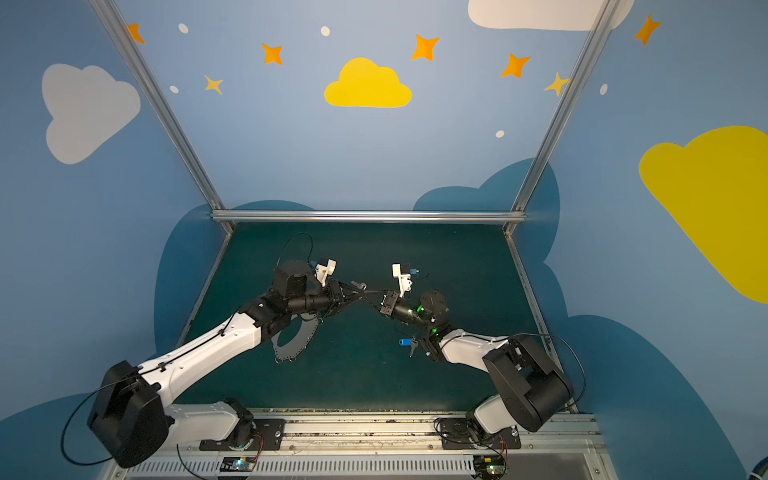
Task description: Put the keys on the keyring
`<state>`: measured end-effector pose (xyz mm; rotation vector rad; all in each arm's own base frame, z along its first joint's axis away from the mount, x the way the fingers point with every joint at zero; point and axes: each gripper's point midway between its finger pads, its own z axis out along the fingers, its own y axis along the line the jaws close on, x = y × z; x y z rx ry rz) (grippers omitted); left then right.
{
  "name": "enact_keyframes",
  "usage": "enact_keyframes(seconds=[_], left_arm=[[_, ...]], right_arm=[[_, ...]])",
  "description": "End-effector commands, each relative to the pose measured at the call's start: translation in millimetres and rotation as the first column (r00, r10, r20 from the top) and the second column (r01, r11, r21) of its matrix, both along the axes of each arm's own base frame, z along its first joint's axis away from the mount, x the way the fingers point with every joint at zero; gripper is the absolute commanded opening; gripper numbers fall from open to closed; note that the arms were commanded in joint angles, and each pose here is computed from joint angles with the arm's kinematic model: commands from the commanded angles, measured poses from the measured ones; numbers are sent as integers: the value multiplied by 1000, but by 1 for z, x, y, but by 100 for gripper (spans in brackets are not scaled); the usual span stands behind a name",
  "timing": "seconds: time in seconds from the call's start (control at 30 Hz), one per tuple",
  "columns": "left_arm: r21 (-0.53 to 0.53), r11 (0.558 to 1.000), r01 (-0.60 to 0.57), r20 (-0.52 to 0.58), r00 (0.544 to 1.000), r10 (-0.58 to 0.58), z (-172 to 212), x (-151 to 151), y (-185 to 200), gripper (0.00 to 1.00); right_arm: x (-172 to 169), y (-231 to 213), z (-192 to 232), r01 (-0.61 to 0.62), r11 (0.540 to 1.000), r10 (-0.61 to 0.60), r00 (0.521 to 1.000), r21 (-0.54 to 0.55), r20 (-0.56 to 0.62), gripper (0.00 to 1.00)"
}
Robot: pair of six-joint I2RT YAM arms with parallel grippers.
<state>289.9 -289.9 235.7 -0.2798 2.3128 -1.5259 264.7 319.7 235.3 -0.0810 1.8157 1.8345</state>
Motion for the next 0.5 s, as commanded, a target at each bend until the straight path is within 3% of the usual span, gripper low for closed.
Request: enact_keyframes(seconds=[0.0, 0.37, 0.47], left_arm=[[7, 997, -71, 47, 996, 71, 5, 5, 10, 22], [-15, 999, -49, 85, 995, 50, 14, 10, 4, 5], [-18, 999, -49, 96, 994, 51, 17, 10, 4, 4]], right_arm=[[-2, 1, 5, -3, 1000, 3, 1000, 25, 21, 0], [-5, 6, 2, -21, 999, 20, 1000, 40, 9, 1], [-5, 6, 0, -19, 999, 19, 1000, 40, 3, 2]])
